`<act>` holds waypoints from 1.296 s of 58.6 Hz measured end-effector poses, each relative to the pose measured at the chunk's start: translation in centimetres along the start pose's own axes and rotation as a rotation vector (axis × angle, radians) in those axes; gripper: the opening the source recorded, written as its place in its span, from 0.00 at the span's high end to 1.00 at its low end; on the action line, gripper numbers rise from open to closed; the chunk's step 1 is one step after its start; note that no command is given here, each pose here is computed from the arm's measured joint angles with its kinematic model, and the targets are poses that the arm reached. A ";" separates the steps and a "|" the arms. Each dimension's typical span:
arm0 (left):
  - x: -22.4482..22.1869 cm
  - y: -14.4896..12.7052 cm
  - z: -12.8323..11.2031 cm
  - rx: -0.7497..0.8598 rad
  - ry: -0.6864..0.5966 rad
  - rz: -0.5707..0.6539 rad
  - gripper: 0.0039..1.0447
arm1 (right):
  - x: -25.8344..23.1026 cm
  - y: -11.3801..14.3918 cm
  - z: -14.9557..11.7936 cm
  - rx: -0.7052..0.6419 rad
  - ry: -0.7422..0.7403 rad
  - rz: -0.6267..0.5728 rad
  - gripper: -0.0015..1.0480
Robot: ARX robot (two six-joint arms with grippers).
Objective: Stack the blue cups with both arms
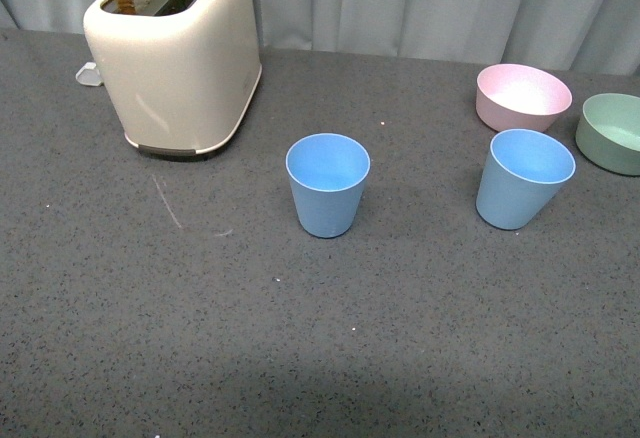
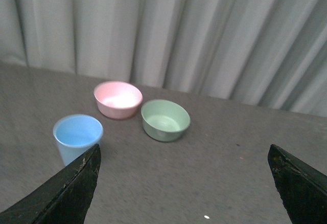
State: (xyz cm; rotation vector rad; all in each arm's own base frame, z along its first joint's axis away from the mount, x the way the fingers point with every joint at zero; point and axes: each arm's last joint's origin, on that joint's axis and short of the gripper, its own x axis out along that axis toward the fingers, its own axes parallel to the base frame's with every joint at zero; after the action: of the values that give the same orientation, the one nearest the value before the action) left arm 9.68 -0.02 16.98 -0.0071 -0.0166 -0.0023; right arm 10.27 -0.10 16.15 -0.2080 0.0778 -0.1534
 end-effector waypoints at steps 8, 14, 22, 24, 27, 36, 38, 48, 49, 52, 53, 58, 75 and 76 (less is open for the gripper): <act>0.0 0.0 0.0 0.000 0.000 0.000 0.06 | 1.6 0.3 0.5 -0.074 0.067 0.019 0.09; 0.0 0.0 0.0 0.000 0.000 0.000 0.06 | 3.9 0.6 1.6 -0.057 0.100 0.058 0.09; 0.0 0.0 0.0 0.000 0.000 0.000 0.06 | 8.9 1.6 1.8 0.010 0.252 0.129 0.09; 0.0 0.0 0.0 0.000 0.000 0.000 0.06 | 10.3 1.9 1.4 0.030 0.311 0.142 0.09; 0.0 0.0 0.0 0.000 0.000 0.000 0.06 | 12.1 2.4 0.9 0.049 0.391 0.162 0.09; 0.0 0.0 0.0 0.000 0.000 0.000 0.06 | 16.4 3.5 -0.5 0.116 0.574 0.196 0.09; 0.0 0.0 0.0 0.000 0.000 0.000 0.06 | 17.4 3.7 -0.8 0.135 0.608 0.198 0.09; 0.0 0.0 0.0 0.000 0.000 0.000 0.06 | 21.5 4.9 -2.0 0.221 0.726 0.205 0.09; 0.0 0.0 0.0 0.000 0.000 0.000 0.06 | 21.8 5.0 -2.1 0.225 0.733 0.203 0.09; 0.0 0.0 0.0 0.000 0.000 0.000 0.06 | 23.1 5.4 -2.4 0.247 0.761 0.199 0.09; 0.0 0.0 0.0 0.000 0.000 0.000 0.06 | 23.5 5.6 -2.5 0.250 0.770 0.199 0.09; 0.0 0.0 0.0 0.000 0.000 0.000 0.06 | 25.1 6.5 -2.9 0.284 0.803 0.197 0.09; 0.0 0.0 0.0 0.000 0.000 0.000 0.06 | 27.1 8.9 -4.3 0.289 0.917 0.189 0.59; 0.0 0.0 0.0 0.000 0.000 0.000 0.06 | 27.1 8.9 -4.4 0.289 0.919 0.189 0.61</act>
State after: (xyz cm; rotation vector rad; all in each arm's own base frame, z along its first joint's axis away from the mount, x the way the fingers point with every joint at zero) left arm 9.68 -0.02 16.99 -0.0071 -0.0170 -0.0023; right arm 37.88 3.29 8.37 0.1737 0.9802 -0.0602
